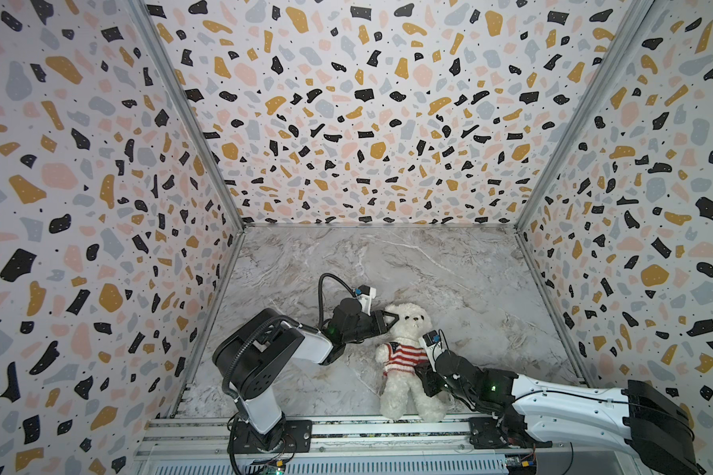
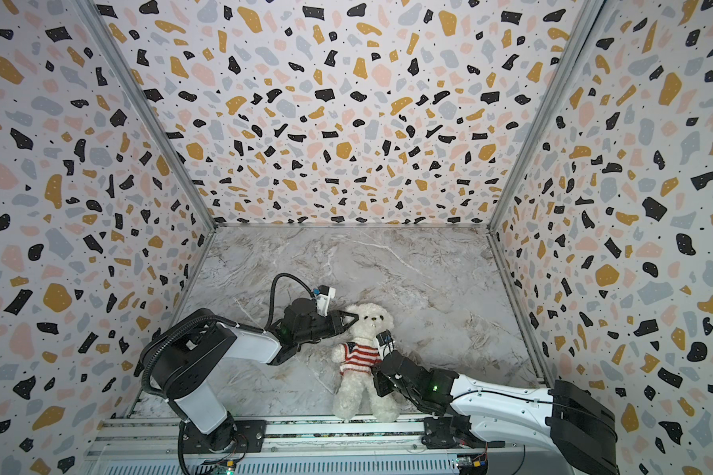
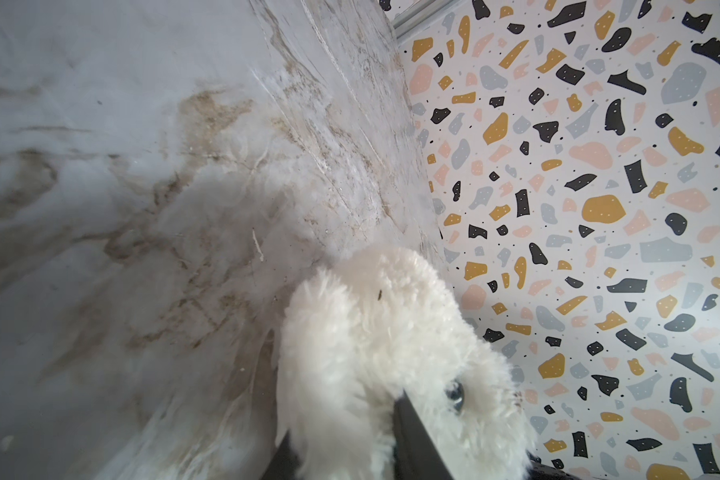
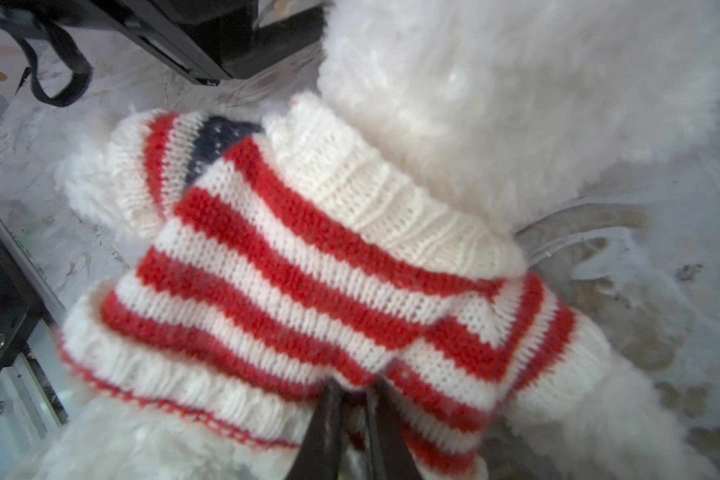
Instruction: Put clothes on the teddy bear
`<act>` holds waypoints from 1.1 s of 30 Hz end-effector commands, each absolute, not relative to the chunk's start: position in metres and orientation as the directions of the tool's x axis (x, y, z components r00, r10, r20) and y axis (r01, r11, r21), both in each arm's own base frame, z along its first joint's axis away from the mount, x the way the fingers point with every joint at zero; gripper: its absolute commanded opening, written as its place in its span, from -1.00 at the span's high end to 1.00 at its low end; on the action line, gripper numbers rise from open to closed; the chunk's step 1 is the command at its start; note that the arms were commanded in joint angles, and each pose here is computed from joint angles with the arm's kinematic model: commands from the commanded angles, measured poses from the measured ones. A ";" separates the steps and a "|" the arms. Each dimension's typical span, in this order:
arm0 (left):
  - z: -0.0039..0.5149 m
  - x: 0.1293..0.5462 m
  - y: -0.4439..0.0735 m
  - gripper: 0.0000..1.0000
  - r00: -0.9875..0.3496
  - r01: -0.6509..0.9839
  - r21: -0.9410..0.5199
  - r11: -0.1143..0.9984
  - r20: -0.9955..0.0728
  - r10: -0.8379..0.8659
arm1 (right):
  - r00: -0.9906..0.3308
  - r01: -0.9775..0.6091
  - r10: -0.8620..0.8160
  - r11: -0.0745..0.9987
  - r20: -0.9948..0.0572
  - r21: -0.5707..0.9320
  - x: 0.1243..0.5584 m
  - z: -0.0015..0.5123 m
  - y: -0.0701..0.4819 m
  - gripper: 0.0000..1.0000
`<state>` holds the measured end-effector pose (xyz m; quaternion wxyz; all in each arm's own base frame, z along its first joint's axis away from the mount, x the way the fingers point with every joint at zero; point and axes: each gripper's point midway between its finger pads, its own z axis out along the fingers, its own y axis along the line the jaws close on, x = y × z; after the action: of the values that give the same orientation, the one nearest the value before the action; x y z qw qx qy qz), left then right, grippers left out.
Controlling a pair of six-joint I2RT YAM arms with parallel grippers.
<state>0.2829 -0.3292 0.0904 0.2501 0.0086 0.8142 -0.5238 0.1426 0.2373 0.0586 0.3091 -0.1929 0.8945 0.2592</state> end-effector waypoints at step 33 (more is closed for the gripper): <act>0.326 0.277 -0.274 1.00 -0.453 0.611 -0.586 0.533 -0.810 -0.371 | -0.009 -0.849 -0.217 0.517 -0.976 -0.107 0.130 0.274 0.298 -0.04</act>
<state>0.2803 -0.2770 0.3005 0.4954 0.0810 0.7246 -0.4722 0.1247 0.2920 0.2468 0.5341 -0.3985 0.6868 0.2903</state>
